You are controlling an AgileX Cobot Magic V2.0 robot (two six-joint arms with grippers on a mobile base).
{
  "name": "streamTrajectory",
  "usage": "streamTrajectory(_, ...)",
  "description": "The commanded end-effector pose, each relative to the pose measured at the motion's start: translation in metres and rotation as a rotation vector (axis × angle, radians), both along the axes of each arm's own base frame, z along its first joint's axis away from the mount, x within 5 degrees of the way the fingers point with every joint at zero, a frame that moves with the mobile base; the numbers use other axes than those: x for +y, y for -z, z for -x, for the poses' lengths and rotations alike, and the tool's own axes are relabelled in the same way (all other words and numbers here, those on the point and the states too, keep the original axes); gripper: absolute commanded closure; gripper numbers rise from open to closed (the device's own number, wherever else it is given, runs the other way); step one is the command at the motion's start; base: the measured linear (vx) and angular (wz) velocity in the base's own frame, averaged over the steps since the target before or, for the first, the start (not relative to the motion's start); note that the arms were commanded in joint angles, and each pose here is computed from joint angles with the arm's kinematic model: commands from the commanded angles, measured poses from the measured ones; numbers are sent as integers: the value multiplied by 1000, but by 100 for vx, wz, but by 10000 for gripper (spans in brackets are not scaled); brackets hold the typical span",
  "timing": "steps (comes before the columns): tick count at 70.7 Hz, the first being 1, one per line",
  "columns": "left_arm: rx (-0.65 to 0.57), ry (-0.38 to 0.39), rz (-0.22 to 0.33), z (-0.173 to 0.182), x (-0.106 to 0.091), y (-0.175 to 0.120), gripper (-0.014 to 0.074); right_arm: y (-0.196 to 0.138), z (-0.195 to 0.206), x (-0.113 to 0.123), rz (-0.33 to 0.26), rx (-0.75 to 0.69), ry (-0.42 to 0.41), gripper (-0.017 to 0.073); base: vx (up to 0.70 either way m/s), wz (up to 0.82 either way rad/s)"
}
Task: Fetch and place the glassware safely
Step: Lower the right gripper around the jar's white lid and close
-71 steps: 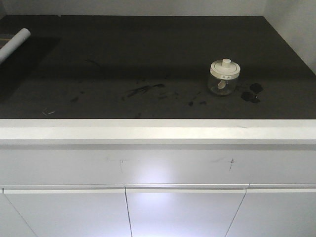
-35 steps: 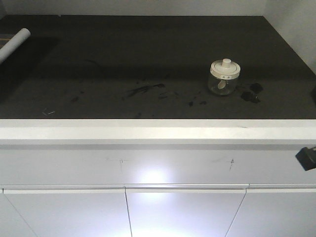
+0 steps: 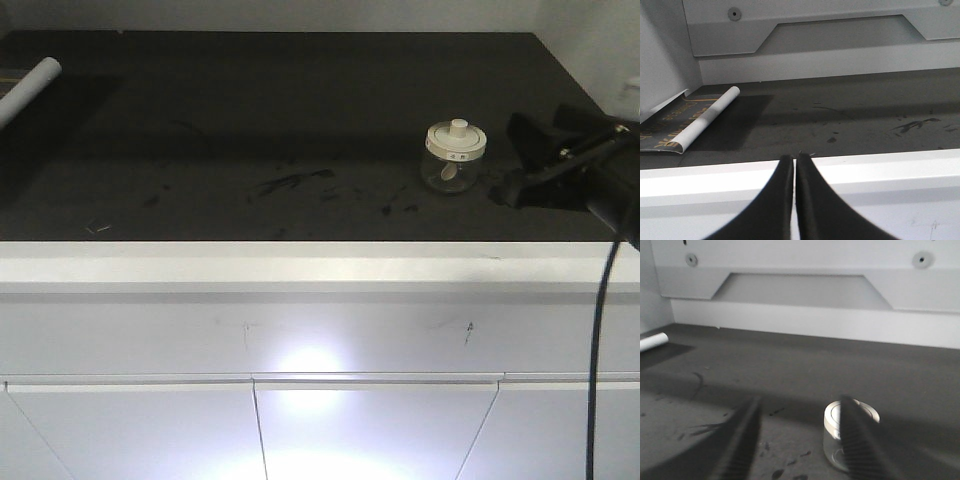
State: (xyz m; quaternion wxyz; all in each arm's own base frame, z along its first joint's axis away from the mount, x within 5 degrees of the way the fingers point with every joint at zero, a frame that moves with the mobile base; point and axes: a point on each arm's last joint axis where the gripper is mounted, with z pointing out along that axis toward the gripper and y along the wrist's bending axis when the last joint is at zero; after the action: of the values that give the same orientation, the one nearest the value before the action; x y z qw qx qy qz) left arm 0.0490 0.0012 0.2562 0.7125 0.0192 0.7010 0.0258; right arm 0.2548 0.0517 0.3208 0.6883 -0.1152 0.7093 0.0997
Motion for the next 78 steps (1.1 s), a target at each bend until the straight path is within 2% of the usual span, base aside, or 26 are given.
streamTrajectory(1, -83, 13, 17, 1, -1, -14, 601, -20, -28, 6, -28, -85, -20, 47, 0, 0)
streamTrajectory(6, -83, 13, 17, 1, -1, -14, 601, -19, -53, 9, -17, -77, -20, 20, 0, 0)
streamTrajectory(19, -83, 13, 17, 1, -1, -14, 601, -17, -109, 17, -4, -83, -19, 33, 0, 0)
streamTrajectory(34, -83, 13, 17, 1, -1, -14, 601, -10, -157, 17, -49, -86, 13, 47, 0, 0)
streamTrajectory(52, -83, 13, 17, 1, -1, -14, 601, 6, -186, 5, -42, -66, 48, 47, 0, 0)
streamTrajectory(72, -83, 13, 17, 1, -1, -14, 601, 47, -203, 9, 1, -25, 33, 47, 0, 0)
streamTrajectory(78, -83, 13, 17, 1, -1, -14, 601, 56, -207, 10, -10, -44, 19, 48, 0, 0)
